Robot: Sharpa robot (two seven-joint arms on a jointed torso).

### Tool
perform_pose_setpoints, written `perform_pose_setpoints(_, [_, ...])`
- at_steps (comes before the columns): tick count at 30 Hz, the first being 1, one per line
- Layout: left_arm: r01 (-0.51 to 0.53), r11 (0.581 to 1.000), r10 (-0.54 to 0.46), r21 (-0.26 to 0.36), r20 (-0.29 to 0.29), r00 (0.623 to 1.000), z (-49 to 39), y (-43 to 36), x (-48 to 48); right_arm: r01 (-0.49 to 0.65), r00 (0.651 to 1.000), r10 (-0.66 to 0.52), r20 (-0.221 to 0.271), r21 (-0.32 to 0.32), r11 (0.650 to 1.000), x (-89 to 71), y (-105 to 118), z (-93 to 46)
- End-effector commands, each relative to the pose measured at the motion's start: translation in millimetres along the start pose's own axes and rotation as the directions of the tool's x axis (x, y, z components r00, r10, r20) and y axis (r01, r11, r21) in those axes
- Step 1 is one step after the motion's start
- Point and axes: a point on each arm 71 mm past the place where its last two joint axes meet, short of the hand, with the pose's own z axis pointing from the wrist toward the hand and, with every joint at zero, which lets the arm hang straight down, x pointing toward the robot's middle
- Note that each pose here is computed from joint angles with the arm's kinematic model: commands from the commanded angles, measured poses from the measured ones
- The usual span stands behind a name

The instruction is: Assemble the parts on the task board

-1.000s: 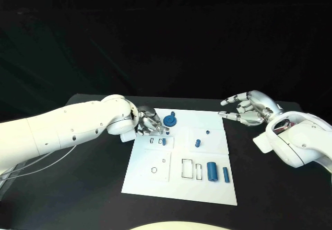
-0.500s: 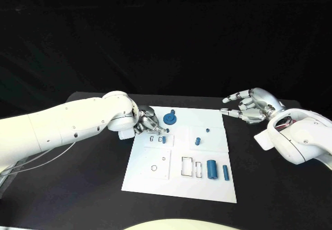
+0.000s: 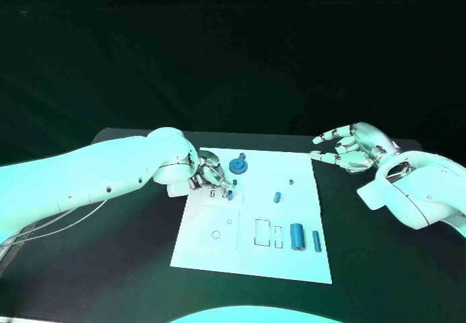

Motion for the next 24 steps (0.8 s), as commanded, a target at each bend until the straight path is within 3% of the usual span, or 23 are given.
perform_pose_setpoints(1, [-0.013,1.0,0.013,-0.003,-0.038,0.999,0.2,-3.3,3.6,0.002,1.0,-0.002,-0.016,0.003,1.0,1.4,0.1,0.4])
perform_pose_setpoints(24, [-0.03,1.0,0.029,-0.008,-0.059,0.998,2.9,-7.3,6.4,0.004,1.0,-0.004,-0.023,0.013,1.0,2.0,-0.9,1.8])
